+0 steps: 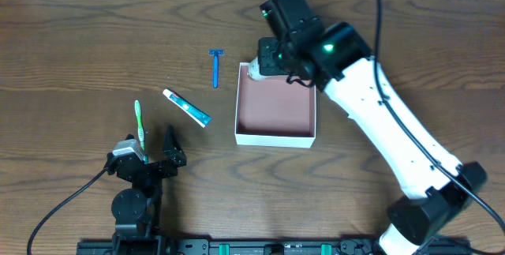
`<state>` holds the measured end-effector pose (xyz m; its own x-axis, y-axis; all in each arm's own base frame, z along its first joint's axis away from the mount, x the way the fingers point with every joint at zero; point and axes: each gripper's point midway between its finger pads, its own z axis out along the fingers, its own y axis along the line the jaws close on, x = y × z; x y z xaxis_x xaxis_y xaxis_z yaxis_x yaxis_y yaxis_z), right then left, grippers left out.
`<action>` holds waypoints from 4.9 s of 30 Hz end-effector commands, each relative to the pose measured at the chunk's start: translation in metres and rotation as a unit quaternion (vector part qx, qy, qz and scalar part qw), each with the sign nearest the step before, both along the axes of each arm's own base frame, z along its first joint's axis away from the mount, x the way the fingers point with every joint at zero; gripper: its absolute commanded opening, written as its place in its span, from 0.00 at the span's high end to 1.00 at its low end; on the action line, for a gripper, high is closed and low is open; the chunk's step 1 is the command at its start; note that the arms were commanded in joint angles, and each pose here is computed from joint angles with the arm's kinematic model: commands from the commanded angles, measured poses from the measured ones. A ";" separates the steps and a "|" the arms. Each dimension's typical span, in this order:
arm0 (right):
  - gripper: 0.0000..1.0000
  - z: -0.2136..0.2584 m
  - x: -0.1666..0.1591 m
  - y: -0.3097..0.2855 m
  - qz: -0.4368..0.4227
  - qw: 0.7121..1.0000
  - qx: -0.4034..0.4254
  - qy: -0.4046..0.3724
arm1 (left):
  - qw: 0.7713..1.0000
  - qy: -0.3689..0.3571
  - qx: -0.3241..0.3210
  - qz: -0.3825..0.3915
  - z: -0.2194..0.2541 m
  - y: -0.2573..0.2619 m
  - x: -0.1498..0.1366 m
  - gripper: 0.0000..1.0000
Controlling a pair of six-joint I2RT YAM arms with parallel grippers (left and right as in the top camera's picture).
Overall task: Pack container
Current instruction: 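Lift the Pantene tube and carry it over the white box, then lower the tube upright into the box's back-left corner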
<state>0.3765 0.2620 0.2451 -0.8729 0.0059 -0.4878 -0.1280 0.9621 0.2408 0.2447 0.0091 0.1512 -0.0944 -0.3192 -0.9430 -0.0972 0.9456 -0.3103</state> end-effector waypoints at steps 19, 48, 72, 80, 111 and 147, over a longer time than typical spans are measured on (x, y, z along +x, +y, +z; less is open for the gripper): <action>0.99 -0.048 0.014 0.025 -0.012 0.999 -0.018 0.028 | 1.000 0.028 0.006 0.005 -0.019 0.002 -0.001 0.02; 0.99 -0.072 0.022 0.030 -0.014 0.999 -0.031 0.038 | 1.000 0.028 0.006 0.005 -0.019 0.002 -0.001 0.02; 0.99 -0.083 0.015 0.032 -0.007 0.998 -0.039 0.048 | 1.000 0.028 0.006 0.005 -0.019 0.002 -0.001 0.02; 0.95 -0.083 0.016 0.033 -0.007 0.998 -0.038 0.046 | 1.000 0.028 0.006 0.005 -0.019 0.002 -0.001 0.02; 0.69 -0.080 0.020 0.036 -0.007 0.999 -0.030 0.037 | 1.000 0.028 0.006 0.005 -0.019 0.002 -0.001 0.02; 0.67 -0.078 0.024 0.035 -0.125 0.990 0.028 0.060 | 1.000 0.028 0.006 0.005 -0.019 0.002 -0.001 0.02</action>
<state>0.3995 0.2951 0.1639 -0.8941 0.2889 -0.3423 0.1813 0.9322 0.3132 0.2447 0.0091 0.1512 -0.0944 -0.3192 -0.9430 -0.0972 0.9456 -0.3103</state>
